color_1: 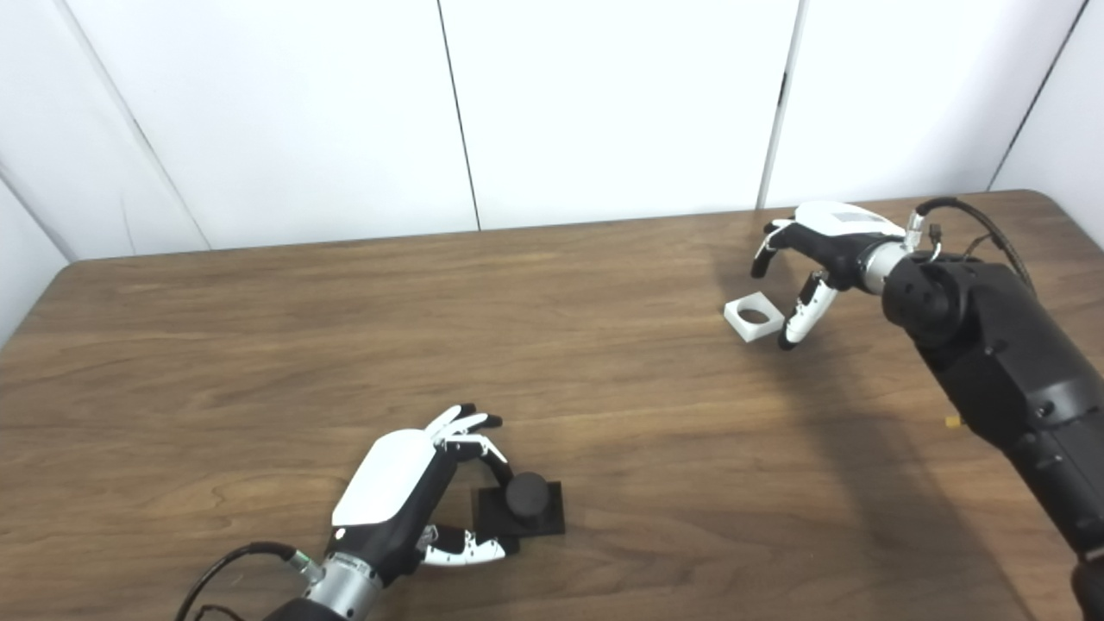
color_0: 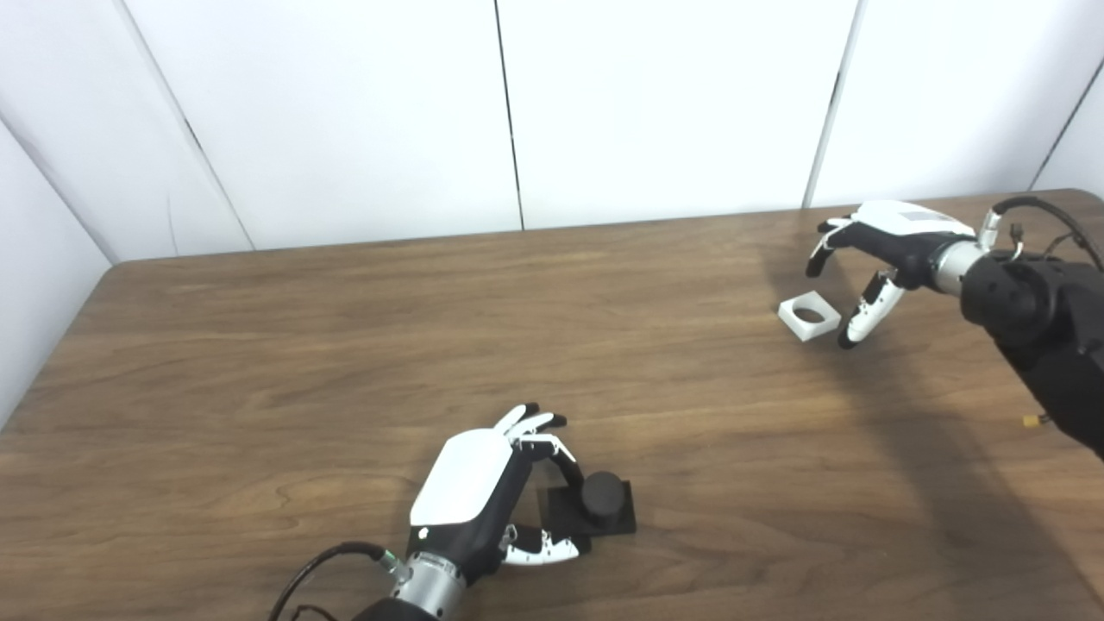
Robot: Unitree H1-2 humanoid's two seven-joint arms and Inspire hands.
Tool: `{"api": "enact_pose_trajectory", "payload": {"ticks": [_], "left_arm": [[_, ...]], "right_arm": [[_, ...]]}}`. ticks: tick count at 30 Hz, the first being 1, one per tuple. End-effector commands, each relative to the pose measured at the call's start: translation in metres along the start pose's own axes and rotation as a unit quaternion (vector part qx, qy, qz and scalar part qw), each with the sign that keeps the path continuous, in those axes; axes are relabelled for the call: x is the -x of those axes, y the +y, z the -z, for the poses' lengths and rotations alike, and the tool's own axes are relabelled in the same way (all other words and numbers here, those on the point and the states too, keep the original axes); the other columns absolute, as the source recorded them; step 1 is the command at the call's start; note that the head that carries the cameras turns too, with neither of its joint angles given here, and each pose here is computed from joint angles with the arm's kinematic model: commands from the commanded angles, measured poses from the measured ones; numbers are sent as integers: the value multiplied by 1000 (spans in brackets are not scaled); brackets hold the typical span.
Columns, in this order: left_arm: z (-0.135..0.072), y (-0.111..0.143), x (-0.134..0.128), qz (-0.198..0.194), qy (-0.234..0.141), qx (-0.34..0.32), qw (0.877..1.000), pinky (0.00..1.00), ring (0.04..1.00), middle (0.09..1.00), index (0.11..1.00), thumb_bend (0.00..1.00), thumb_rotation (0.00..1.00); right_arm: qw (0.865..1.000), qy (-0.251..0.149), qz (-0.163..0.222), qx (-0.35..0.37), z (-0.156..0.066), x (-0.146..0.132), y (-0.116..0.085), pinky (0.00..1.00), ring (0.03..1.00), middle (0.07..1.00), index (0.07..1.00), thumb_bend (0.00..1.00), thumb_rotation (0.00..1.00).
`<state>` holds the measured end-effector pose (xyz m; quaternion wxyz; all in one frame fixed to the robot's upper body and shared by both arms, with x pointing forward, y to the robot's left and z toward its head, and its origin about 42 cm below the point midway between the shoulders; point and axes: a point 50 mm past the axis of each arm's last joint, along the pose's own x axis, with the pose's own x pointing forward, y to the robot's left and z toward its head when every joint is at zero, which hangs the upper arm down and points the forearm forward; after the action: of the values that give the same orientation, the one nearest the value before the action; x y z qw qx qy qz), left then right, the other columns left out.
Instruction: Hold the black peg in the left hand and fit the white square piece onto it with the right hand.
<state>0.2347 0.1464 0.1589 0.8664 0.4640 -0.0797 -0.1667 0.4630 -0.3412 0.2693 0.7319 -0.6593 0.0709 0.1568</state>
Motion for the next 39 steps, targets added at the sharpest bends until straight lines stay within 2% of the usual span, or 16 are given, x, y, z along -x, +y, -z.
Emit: {"api": "enact_pose_trajectory", "payload": {"ticks": [1, 5, 12, 20, 30, 39], "left_arm": [[-2, 2, -1, -6, -2, -12, 1000, 850, 949, 871, 485, 507, 74], [-1, 1, -1, -7, -2, -13, 1000, 836, 950, 869, 485, 507, 73], [-3, 1, -2, -10, -3, -8, 1000, 866, 952, 871, 485, 507, 73], [-4, 1, -2, -7, -3, -9, 1000, 864, 955, 875, 485, 507, 73], [-5, 0, -3, -13, -4, -3, 1000, 871, 956, 872, 485, 509, 72], [-5, 2, -4, -14, -5, -5, 1000, 853, 952, 874, 485, 506, 76]], "right_arm": [[998, -19, 52, 18, -10, 0, -39, 965, 1000, 954, 697, 838, 41], [999, -19, 49, 15, -10, -4, -38, 945, 1000, 954, 695, 835, 47], [999, -19, 43, 24, -12, -13, -36, 906, 994, 949, 690, 837, 107], [999, -22, 36, 31, -22, -20, -29, 903, 987, 942, 689, 851, 143], [999, -20, 32, 18, -28, -25, -23, 922, 991, 939, 681, 847, 131], [999, -16, 27, 20, -21, -26, -14, 913, 980, 929, 667, 847, 118]]}}
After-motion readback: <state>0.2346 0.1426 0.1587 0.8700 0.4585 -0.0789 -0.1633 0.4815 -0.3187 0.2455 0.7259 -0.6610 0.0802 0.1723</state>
